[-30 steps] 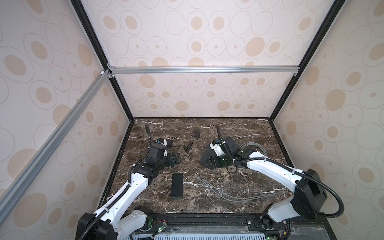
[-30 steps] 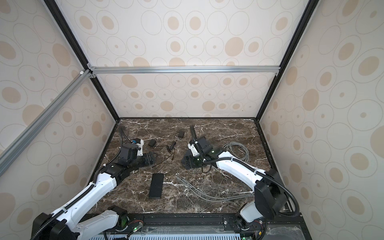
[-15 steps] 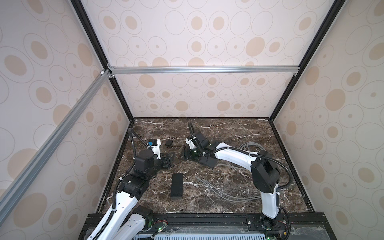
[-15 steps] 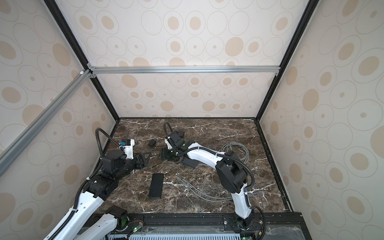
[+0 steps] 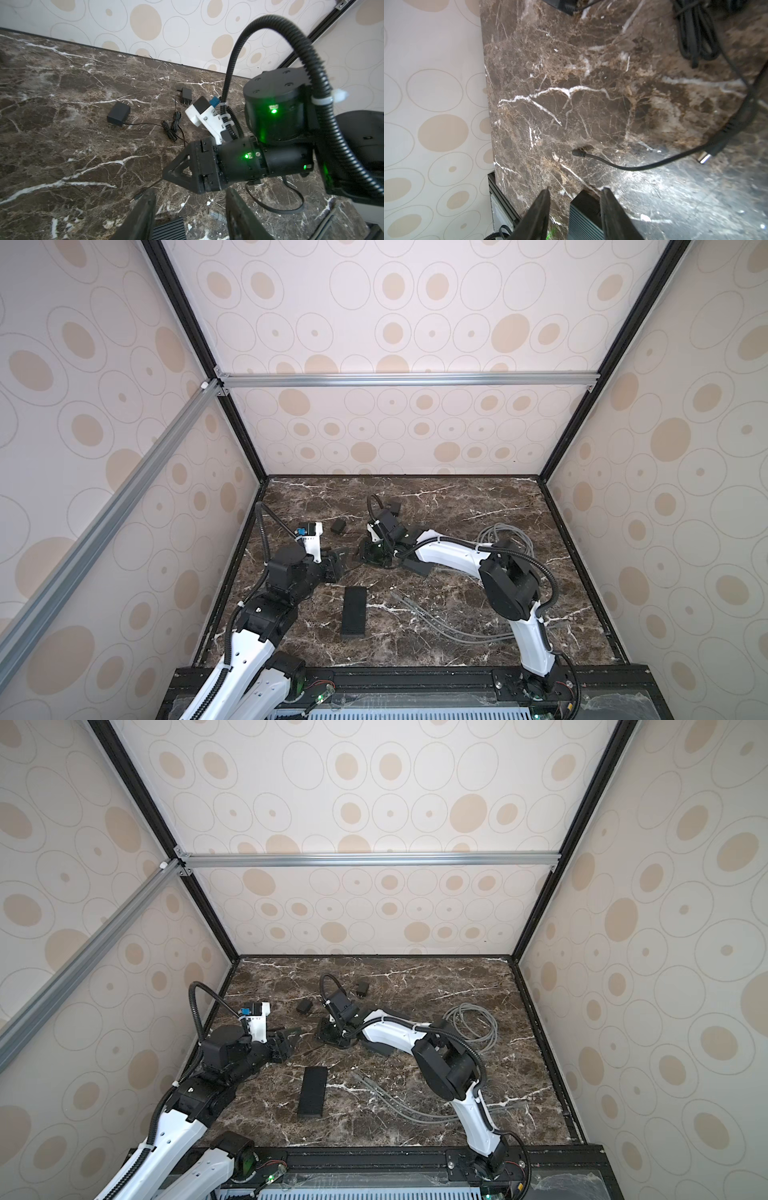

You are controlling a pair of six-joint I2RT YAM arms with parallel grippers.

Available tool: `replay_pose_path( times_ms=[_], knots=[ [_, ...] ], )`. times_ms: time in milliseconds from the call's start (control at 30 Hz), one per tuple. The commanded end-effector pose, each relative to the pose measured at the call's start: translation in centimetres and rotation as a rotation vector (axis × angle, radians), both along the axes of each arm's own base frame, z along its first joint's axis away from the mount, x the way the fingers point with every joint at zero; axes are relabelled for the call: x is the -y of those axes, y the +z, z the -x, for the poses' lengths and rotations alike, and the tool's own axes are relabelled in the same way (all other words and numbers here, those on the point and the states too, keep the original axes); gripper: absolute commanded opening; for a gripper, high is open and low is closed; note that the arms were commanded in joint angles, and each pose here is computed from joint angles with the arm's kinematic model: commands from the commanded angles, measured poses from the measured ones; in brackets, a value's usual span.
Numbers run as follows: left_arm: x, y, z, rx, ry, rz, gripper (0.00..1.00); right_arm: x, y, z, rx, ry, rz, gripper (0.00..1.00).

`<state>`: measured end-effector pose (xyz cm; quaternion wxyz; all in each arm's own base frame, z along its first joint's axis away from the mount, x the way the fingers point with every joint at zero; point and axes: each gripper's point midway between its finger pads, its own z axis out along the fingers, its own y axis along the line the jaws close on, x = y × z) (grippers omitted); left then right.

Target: Insert the plug into the switch port

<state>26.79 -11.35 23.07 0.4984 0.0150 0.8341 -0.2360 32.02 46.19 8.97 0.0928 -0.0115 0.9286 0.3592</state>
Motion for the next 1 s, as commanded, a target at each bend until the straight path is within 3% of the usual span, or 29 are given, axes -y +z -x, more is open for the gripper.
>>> replay_pose_path(
  times_ms=[0,400,467,733,867,967],
  knots=[
    [0.3,0.4,-0.3,0.027,-0.024,0.009,0.56,-0.4,-0.8,-0.2,-0.022,-0.038,0.016,0.44],
    [0.5,-0.2,-0.4,0.007,-0.032,0.032,0.58,-0.7,-3.5,-1.0,-0.042,-0.108,0.053,0.45],
    [0.6,-0.2,-0.4,0.005,-0.036,0.033,0.57,-1.0,-3.4,-1.6,-0.022,-0.116,0.051,0.40],
    [0.1,-1.2,-0.8,-0.023,-0.002,0.016,0.57,-0.6,-0.8,-2.7,0.080,-0.086,0.024,0.02],
    [-0.3,-2.3,-1.2,-0.048,0.029,-0.008,0.61,1.1,1.1,-2.6,0.132,-0.053,0.016,0.00],
    [0.9,-3.2,-1.1,-0.032,-0.053,-0.011,0.65,2.8,2.3,-2.3,0.155,-0.035,-0.010,0.00]
  ],
)
